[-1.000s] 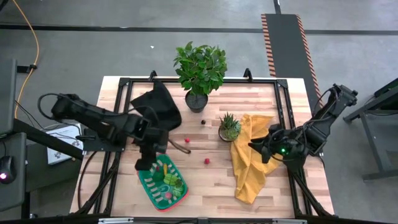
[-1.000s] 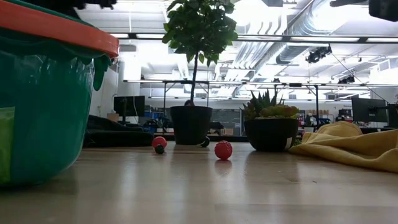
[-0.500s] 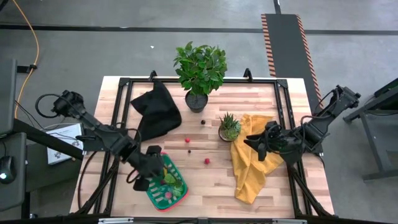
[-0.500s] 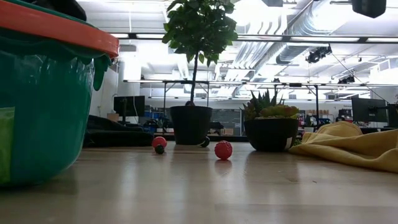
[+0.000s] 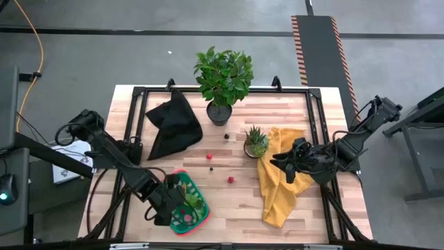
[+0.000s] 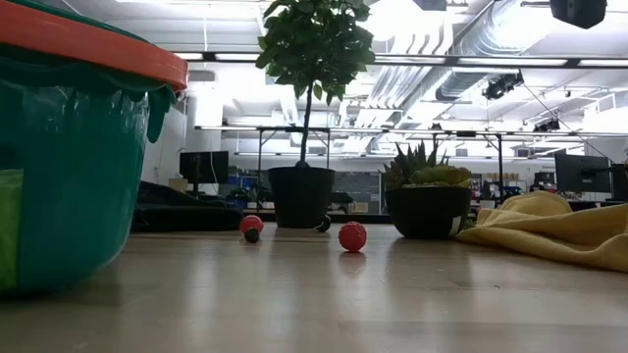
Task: Pick and placing Produce into tupperware
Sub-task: Put the bottom red cherry into the blue basket, then put the red raspberry into the blue basket
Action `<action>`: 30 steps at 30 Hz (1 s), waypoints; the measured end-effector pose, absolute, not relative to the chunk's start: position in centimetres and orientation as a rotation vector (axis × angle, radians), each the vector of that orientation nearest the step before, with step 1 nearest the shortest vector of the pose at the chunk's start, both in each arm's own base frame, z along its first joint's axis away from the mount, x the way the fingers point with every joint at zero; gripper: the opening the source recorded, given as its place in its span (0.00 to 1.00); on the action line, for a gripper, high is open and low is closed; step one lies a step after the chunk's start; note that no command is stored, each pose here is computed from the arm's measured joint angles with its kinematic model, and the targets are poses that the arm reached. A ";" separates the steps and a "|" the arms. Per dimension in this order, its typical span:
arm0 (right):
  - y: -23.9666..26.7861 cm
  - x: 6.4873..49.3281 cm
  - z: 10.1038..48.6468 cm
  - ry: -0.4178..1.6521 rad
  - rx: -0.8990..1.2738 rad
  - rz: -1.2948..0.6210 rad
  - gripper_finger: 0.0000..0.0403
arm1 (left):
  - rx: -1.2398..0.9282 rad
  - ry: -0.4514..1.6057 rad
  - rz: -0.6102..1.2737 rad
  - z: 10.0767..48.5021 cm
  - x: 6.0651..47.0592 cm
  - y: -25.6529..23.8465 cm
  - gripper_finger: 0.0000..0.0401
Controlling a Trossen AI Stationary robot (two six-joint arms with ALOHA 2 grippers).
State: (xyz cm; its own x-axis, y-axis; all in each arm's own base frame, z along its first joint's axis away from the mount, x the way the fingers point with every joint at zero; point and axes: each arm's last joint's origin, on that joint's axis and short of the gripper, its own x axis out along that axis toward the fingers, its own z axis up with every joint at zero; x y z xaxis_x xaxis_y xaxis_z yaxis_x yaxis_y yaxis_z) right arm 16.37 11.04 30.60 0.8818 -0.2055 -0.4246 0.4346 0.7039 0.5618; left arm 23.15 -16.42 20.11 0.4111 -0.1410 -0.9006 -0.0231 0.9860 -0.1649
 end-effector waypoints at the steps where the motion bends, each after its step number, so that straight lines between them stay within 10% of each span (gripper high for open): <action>1: 11.1 16.4 30.5 0.348 0.705 -0.364 0.35 | -0.169 1.135 -0.070 20.1 23.2 -16.5 0.00; 30: 11.7 20.3 30.1 0.397 0.705 -0.199 0.35 | -0.255 1.203 -0.016 19.7 23.1 -16.4 0.26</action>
